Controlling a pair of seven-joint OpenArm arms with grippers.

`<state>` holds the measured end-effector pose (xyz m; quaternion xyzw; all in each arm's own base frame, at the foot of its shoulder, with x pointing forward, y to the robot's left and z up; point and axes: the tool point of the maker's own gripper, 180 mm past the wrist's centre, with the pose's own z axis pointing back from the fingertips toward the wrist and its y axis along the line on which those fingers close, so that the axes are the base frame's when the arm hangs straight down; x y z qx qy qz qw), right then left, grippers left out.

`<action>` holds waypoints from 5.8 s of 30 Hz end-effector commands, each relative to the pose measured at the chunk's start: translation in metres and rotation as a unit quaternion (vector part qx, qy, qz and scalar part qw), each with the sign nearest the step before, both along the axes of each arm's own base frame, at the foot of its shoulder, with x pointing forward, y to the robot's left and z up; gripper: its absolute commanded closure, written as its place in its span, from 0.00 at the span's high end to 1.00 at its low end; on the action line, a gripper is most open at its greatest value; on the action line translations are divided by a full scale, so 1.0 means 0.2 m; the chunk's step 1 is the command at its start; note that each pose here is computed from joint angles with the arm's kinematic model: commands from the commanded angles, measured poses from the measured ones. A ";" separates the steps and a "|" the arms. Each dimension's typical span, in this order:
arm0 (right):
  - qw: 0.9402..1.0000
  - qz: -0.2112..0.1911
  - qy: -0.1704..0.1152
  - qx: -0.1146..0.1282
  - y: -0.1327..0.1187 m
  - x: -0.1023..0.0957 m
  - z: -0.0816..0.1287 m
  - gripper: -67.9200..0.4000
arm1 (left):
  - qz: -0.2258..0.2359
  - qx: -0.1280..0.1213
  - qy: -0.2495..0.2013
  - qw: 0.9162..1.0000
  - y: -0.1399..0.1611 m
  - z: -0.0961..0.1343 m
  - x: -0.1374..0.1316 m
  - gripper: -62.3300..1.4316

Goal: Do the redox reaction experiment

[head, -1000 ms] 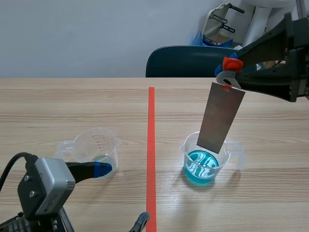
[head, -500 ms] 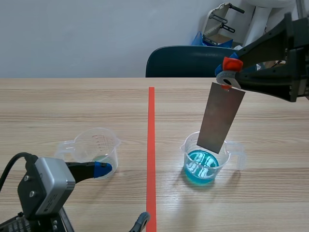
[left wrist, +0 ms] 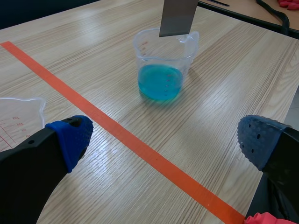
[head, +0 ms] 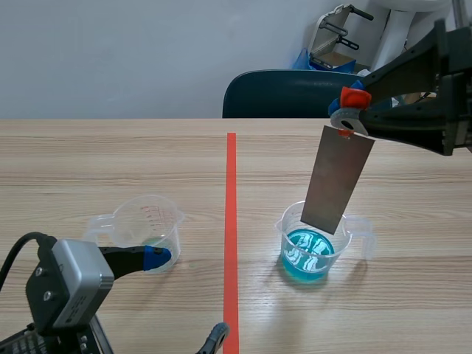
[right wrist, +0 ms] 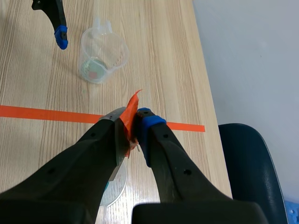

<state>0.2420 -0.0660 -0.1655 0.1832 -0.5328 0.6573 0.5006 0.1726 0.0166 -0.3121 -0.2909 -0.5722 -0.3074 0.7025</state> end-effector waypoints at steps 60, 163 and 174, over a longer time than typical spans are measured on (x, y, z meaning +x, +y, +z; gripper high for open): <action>0.996 -0.080 0.037 0.010 -0.07 0.16 -0.50 0.02 | 0.002 -0.014 -0.005 1.000 -0.02 0.03 0.00 1.00; 0.996 -0.078 0.036 0.009 -0.07 0.16 -0.50 0.02 | 0.002 -0.014 -0.005 1.000 -0.02 0.03 0.00 1.00; 0.996 -0.078 0.036 0.009 -0.07 0.16 -0.50 0.02 | 0.002 -0.014 -0.005 1.000 -0.02 0.03 0.00 1.00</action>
